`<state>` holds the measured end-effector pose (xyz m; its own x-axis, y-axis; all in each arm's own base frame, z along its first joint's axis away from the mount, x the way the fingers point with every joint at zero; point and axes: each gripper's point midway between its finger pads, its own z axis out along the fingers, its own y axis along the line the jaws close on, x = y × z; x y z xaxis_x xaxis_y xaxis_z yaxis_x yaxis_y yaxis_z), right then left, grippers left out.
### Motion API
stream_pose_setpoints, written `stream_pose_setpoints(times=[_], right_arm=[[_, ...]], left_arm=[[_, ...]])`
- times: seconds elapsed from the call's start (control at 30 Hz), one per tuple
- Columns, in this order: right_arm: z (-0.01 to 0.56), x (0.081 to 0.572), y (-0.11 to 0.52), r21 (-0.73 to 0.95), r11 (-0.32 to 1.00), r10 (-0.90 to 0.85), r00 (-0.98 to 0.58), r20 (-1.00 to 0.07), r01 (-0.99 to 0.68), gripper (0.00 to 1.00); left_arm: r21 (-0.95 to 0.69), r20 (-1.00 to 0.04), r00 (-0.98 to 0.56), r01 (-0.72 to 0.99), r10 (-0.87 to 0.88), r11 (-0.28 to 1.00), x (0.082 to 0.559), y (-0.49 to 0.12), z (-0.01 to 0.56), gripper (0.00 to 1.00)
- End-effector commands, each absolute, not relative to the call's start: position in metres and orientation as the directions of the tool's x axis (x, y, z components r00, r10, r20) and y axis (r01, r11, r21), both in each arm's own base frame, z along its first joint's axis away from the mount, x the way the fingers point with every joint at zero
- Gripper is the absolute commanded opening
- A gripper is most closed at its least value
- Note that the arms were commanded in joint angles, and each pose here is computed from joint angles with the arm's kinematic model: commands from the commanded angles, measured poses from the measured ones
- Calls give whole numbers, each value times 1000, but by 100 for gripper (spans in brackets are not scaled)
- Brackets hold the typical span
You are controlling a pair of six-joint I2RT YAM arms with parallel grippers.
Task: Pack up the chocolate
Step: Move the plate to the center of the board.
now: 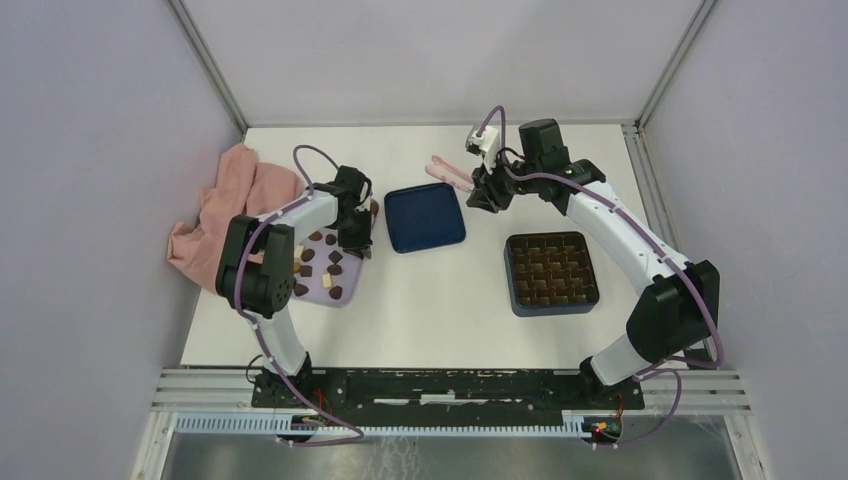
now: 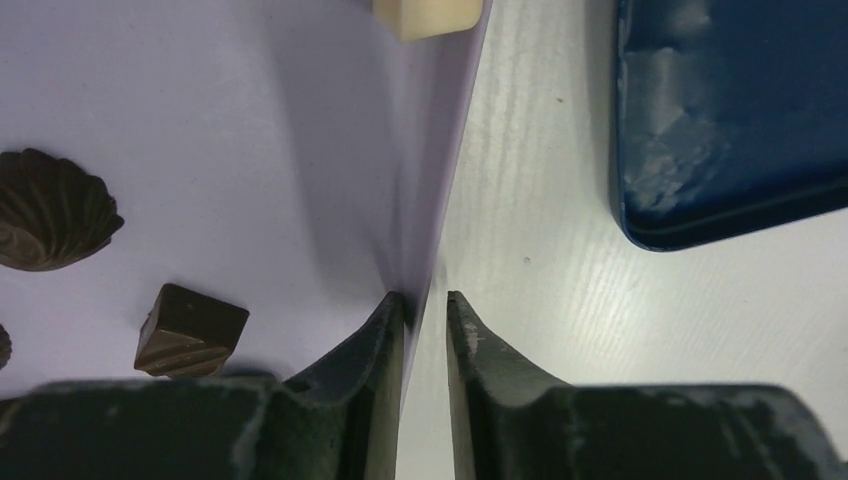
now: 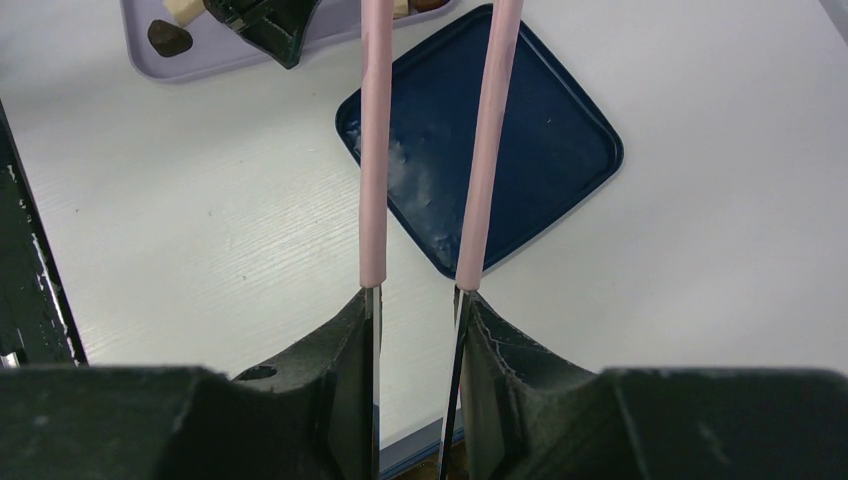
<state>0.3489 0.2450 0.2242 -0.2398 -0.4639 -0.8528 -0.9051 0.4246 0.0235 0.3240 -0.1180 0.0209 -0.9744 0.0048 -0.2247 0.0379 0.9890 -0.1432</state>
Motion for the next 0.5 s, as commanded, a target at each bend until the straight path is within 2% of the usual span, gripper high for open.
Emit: stream_pose_setpoints(times=[0.0,0.13,0.47], right_arm=[[238,349,251,4,406,-440,-200,-875,-914,36],[233,348,250,10,402,-450,-207,-869,-916,36],[220,344,243,1,397,-493,-214,-843,-918,36]], left_arm=[[-260,-219,-972,137,80,956,312,-144,24,22],[-263,-223,-962,218,160,940,302,-164,21,19],[-295,-276,-911,384,307,875,291,-230,20,16]])
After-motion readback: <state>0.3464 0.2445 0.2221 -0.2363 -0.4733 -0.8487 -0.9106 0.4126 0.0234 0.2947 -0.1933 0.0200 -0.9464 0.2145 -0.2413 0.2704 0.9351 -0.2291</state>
